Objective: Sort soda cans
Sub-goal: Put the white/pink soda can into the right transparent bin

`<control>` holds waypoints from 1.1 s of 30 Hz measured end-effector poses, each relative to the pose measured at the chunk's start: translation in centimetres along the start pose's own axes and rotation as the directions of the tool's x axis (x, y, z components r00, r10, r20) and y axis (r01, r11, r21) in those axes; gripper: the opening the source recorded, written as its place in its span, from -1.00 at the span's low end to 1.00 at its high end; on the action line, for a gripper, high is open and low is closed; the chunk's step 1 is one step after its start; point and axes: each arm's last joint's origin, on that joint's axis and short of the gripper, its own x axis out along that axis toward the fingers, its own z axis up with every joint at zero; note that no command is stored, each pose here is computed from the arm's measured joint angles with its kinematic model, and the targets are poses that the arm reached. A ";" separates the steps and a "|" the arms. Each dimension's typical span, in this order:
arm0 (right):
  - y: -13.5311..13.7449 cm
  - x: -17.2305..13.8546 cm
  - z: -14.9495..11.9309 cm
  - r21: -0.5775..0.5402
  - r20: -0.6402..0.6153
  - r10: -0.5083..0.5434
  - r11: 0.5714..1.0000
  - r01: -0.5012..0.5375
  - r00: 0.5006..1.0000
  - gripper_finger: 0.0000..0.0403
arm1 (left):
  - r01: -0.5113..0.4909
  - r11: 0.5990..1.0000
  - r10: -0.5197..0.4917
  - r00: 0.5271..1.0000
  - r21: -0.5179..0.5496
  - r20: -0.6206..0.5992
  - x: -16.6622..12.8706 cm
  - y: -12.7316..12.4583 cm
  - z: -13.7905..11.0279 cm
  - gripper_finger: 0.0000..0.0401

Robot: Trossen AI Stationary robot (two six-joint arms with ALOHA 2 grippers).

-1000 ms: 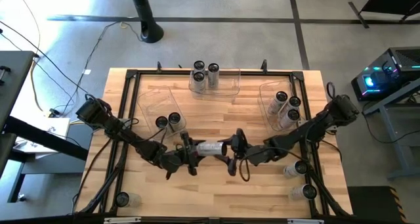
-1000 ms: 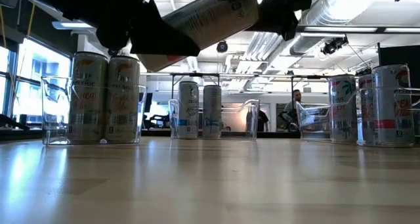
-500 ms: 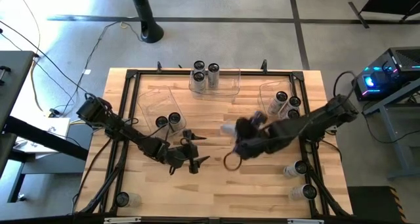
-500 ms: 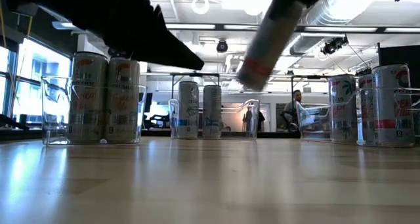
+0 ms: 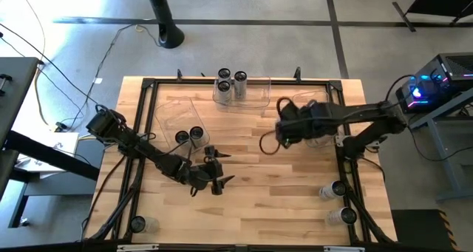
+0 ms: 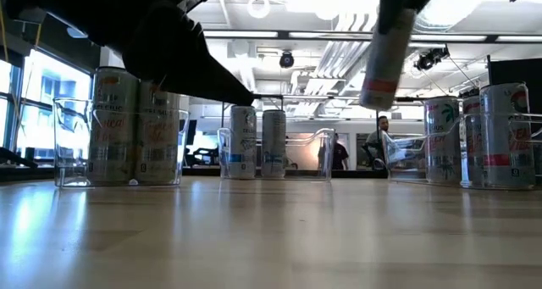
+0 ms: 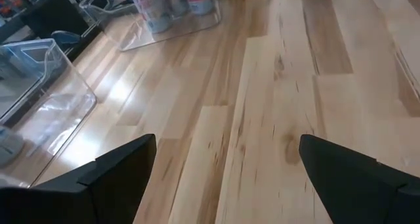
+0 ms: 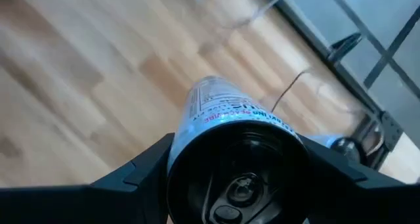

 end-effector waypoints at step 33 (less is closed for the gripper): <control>-8.5 -0.5 -2.9 0.262 -0.127 0.175 0.955 -0.137 0.976 0.19 | -0.002 1.000 0.002 1.000 -0.030 -0.014 0.0 0.0 -0.2 0.85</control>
